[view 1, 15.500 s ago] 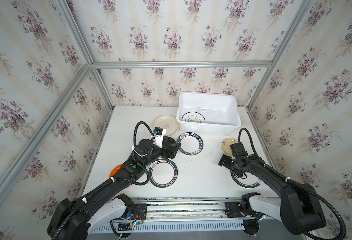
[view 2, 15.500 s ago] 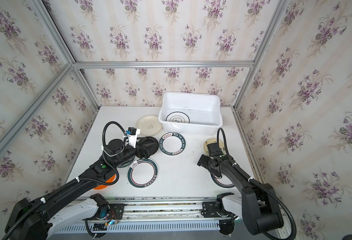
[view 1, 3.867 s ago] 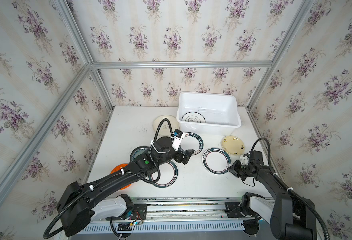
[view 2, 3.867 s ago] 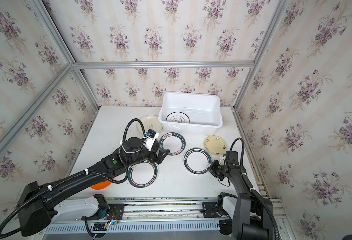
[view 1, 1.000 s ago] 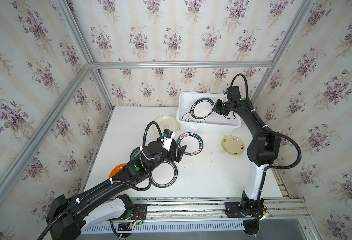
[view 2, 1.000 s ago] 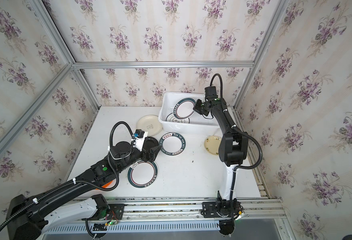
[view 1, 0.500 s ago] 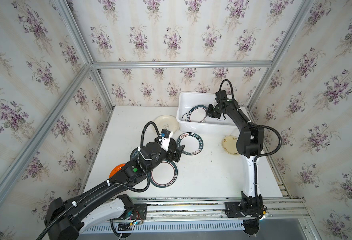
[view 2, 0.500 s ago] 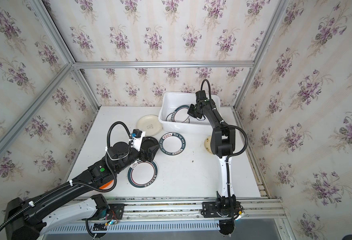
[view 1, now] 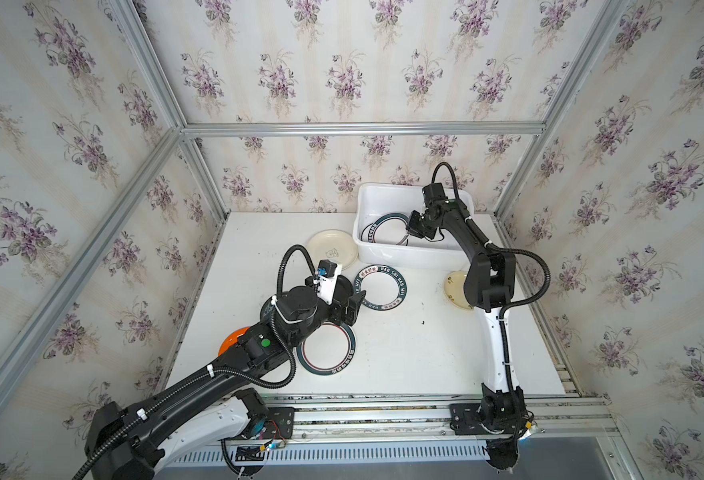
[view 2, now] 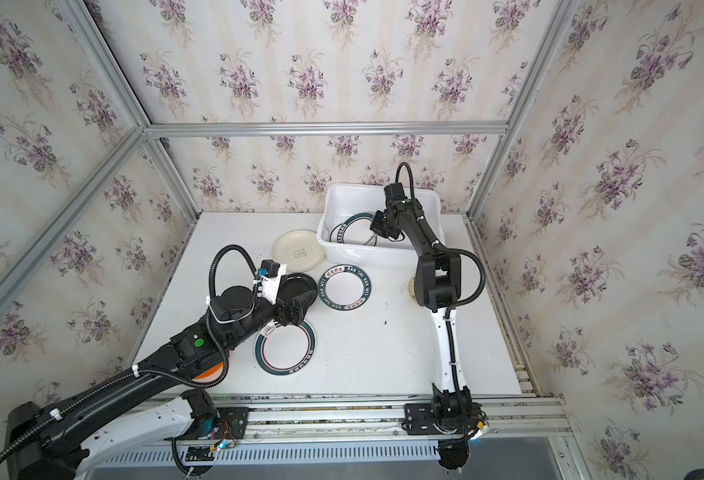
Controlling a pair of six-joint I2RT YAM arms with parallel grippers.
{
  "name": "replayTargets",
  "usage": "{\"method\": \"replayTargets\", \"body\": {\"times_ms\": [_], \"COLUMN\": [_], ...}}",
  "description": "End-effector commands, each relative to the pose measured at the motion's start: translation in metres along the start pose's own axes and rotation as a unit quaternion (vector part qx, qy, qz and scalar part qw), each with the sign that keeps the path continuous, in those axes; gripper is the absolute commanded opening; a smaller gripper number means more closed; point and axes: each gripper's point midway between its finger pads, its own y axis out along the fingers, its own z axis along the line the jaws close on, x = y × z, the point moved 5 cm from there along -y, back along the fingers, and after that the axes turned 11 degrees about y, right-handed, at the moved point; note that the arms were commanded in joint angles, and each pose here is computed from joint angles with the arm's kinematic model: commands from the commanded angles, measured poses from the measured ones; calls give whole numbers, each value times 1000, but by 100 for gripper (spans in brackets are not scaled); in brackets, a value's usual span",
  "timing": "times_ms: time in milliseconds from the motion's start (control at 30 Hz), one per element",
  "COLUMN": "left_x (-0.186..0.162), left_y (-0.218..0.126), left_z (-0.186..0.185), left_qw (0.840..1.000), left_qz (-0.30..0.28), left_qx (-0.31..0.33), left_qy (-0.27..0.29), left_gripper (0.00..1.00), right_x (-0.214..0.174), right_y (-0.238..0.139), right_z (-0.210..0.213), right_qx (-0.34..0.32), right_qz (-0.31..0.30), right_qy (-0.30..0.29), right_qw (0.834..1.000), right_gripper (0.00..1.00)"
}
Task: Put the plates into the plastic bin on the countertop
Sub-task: 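Carry the plate over the white bin and lower it inside, then open the right gripper and release the plate into the bin, then move the right gripper to the cream plate with black characters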
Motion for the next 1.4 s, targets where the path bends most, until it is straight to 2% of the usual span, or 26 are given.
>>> {"method": "replayTargets", "body": {"times_ms": [0,167,233,300,567,667,800,900,1100,1300,1367], "left_x": [1,1,0,1,3,6,6,6,20,23,21], "left_y": [0,0,0,-1,-3,-4,2,10,20,19,22], "left_z": [3,3,3,4,3,1,-1,-2,-7,15,19], "left_qw": [1000,1000,1000,1000,1000,1000,1000,1000,998,988,985], "left_qz": [-2,-1,-1,-2,-6,-10,-7,-12,-38,-89,-89], "left_qx": [10,10,11,13,8,-1,-3,-4,-44,-114,-126], "left_qy": [-4,-4,-5,-4,-4,-5,1,4,21,-58,-73], "left_gripper": [100,100,100,100,100,100,100,100,100,100,100], "right_x": [1,3,5,6,-1,-12,-24,-32,-49,-67,-72], "right_y": [-5,-18,-25,-35,-99,-120,-155,-179,-199,-211,-219], "right_z": [1,9,11,13,26,20,6,-10,-49,-95,-112], "right_qx": [-7,2,1,2,2,-1,13,52,140,189,196], "right_qz": [-4,-10,-17,-24,-51,-55,-93,-102,-65,-49,-56], "right_qy": [-10,-25,-31,-38,-79,-96,-108,-86,-26,31,49], "right_qw": [1000,1000,999,999,996,994,990,990,988,980,978], "right_gripper": [18,60,69,74,75,75,79,80,78,78,78]}}
